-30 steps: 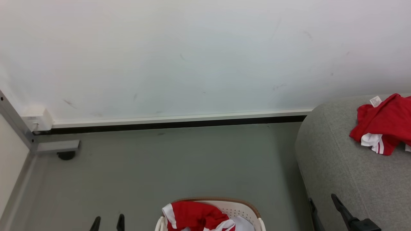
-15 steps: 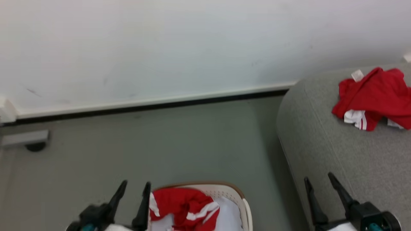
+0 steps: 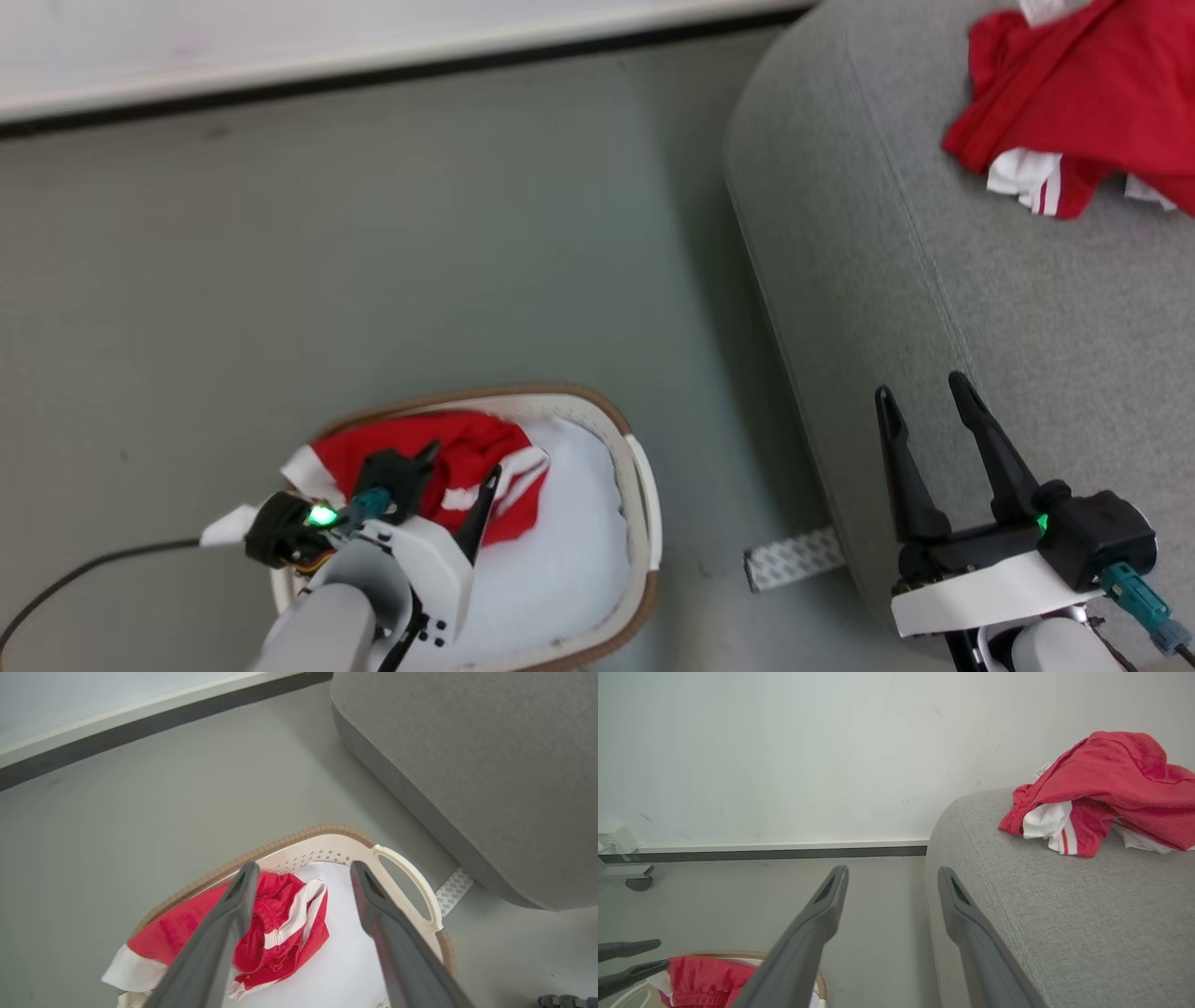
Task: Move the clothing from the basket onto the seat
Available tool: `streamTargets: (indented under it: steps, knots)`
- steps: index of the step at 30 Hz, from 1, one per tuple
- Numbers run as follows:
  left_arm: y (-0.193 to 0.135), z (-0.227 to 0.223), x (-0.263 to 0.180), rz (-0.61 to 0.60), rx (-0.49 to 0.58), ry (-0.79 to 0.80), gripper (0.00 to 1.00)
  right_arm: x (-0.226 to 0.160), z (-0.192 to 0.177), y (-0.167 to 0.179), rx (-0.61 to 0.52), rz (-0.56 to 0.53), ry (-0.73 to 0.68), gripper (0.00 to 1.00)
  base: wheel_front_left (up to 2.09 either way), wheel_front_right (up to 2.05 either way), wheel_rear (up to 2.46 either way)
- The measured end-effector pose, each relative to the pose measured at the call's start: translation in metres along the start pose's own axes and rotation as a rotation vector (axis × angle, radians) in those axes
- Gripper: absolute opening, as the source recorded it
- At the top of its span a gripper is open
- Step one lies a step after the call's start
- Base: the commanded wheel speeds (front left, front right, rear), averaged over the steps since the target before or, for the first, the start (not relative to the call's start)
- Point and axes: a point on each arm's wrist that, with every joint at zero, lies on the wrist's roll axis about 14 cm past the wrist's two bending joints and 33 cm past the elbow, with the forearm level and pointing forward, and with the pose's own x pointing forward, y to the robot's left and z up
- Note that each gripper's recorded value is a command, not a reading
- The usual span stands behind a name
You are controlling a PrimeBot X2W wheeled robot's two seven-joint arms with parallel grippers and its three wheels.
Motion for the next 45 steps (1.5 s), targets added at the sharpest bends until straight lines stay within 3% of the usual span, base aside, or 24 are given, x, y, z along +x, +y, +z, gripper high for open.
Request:
streamTargets:
  steps: [5,11,17,27,28,29,30,31,32,39,45]
  knots:
    - [-0.011,-0.064,0.029,-0.076,-0.006,0.216,1.00,0.011,-0.017,-0.010,0.004,-0.030,0.046,1.00,0.00,0.00,0.00]
    - [-0.004,-0.125,0.051,-0.069,-0.029,0.403,1.00,0.020,-0.036,-0.020,-0.007,-0.058,0.099,1.00,0.00,0.00,0.00]
    - [0.011,-0.158,0.069,-0.031,-0.042,0.478,1.00,0.022,-0.057,-0.031,-0.018,-0.091,0.157,1.00,0.00,0.00,0.00]
    - [0.036,-0.177,0.088,0.019,-0.044,0.470,1.00,0.027,-0.083,-0.029,-0.011,-0.085,0.220,1.00,0.06,0.06,0.06]
    - [0.037,-0.180,0.088,0.018,-0.046,0.470,0.87,0.027,-0.085,-0.028,-0.010,-0.082,0.225,1.00,0.09,0.09,0.09]
    - [0.039,-0.181,0.088,0.017,-0.046,0.467,0.51,0.028,-0.087,-0.028,-0.010,-0.079,0.228,1.00,0.10,0.10,0.10]
    - [0.040,-0.181,0.088,0.017,-0.046,0.463,0.33,0.029,-0.089,-0.027,-0.010,-0.076,0.232,1.00,0.11,0.11,0.11]
    - [0.041,-0.181,0.089,0.013,-0.046,0.456,0.05,0.029,-0.090,-0.026,-0.010,-0.072,0.234,1.00,0.11,0.11,0.11]
    - [0.040,-0.181,0.089,0.005,-0.046,0.449,0.00,0.030,-0.091,-0.024,-0.011,-0.068,0.235,1.00,0.11,0.11,0.11]
    - [0.028,-0.179,0.088,-0.045,-0.075,0.408,0.00,0.035,-0.096,-0.019,-0.029,-0.045,0.242,1.00,0.05,0.05,0.05]
    - [0.015,-0.146,0.086,-0.062,-0.112,0.301,0.00,0.037,-0.092,-0.016,-0.028,-0.035,0.225,1.00,0.00,0.00,0.00]
